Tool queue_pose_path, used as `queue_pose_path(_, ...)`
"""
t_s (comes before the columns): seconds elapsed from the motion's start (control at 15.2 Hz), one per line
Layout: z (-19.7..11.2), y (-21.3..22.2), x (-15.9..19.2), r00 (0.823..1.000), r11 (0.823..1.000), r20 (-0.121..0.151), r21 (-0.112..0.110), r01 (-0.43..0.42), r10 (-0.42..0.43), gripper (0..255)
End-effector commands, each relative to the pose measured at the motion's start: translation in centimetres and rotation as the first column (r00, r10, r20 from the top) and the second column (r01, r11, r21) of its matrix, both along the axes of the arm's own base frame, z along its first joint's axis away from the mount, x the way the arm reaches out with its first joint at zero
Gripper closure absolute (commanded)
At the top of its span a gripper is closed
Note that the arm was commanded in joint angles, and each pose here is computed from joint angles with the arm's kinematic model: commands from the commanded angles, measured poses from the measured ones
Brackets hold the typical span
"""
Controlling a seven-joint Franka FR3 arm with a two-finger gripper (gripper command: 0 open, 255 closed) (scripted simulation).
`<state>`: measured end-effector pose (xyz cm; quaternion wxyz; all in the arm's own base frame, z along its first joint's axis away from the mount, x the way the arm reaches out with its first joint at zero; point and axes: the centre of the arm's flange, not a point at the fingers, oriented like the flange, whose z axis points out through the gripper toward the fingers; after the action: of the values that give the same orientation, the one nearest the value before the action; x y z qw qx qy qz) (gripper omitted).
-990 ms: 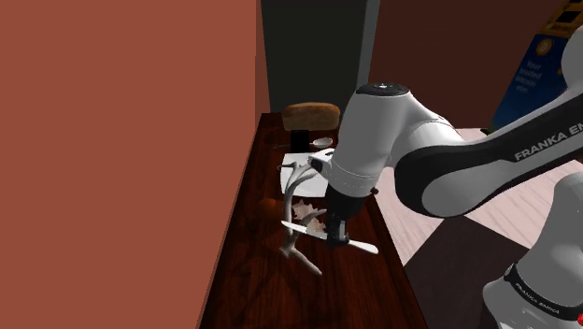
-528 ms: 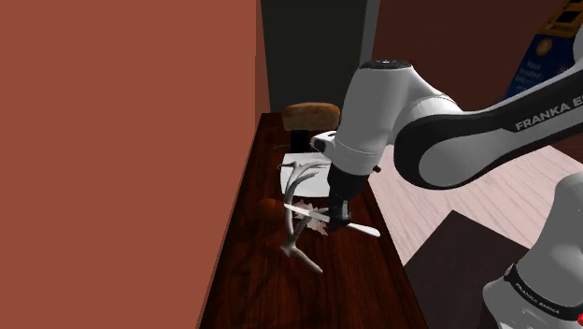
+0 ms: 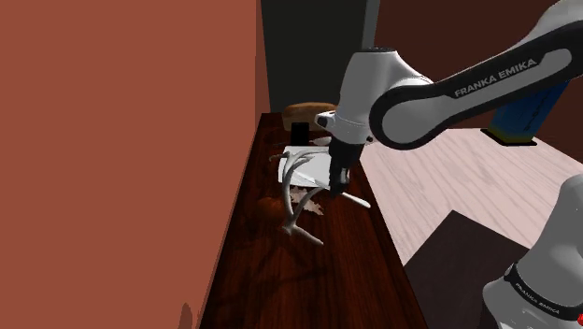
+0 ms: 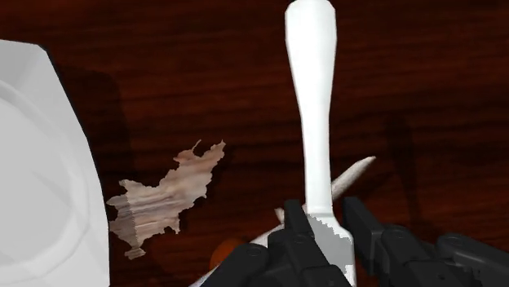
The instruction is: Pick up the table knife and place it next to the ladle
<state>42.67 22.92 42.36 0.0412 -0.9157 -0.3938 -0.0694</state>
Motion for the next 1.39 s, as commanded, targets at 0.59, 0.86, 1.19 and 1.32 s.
queue_pose_path(0.59,-0.1,-11.5,9.1,1.000,1.000,0.000,0.000,-0.001,0.001,255)
queue_pose_path(0.86,-0.1,-15.6,12.4,1.000,1.000,0.000,0.000,-0.001,0.001,255)
queue_pose_path(1.19,0.0,-20.7,16.6,1.000,1.000,0.000,0.000,-0.001,0.001,255)
queue_pose_path(1.32,0.0,-22.7,18.3,1.000,1.000,0.000,0.000,-0.001,0.001,255)
